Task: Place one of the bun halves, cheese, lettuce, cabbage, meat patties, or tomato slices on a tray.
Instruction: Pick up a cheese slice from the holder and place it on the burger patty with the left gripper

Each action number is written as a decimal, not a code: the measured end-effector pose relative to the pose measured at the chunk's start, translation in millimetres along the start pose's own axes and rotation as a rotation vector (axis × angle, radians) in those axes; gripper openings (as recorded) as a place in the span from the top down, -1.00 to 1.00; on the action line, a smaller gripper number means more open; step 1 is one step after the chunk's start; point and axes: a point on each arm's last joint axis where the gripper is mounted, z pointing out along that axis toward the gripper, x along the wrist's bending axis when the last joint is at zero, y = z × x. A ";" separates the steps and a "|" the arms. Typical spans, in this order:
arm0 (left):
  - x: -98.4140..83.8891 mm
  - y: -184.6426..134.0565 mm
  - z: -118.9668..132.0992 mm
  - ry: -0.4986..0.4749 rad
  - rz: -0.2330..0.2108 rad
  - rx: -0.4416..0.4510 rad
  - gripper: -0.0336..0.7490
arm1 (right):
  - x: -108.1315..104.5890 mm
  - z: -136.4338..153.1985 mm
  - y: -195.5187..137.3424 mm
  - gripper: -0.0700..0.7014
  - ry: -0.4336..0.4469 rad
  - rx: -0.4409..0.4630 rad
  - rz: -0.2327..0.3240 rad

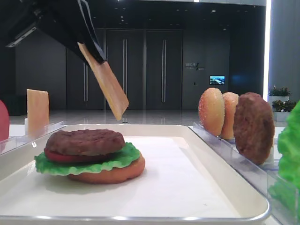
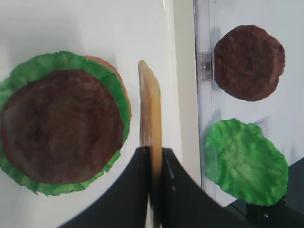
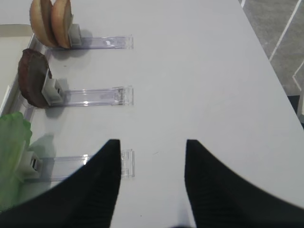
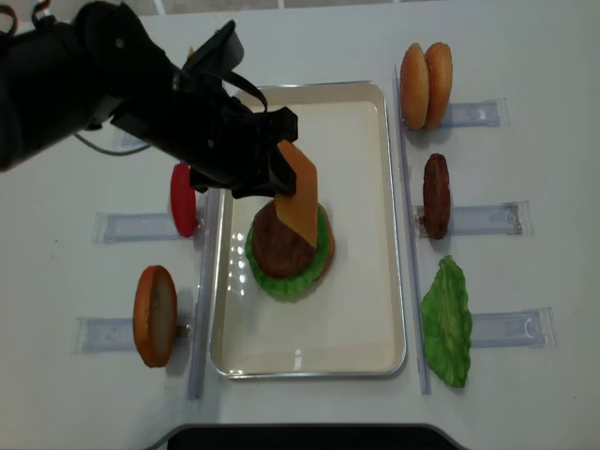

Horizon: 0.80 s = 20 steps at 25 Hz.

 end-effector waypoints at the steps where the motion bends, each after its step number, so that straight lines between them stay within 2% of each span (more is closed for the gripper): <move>1: 1.4 -1.2 1.1 0.003 0.004 0.002 0.85 | 0.0 0.0 0.0 0.02 0.000 0.000 0.000; 9: 16.7 -12.7 11.8 0.036 -0.009 0.007 0.85 | 0.0 0.0 0.0 0.02 0.000 0.000 0.000; 20: 17.6 -12.2 12.1 0.042 0.023 -0.002 0.85 | 0.0 0.0 0.0 0.02 0.000 0.000 0.000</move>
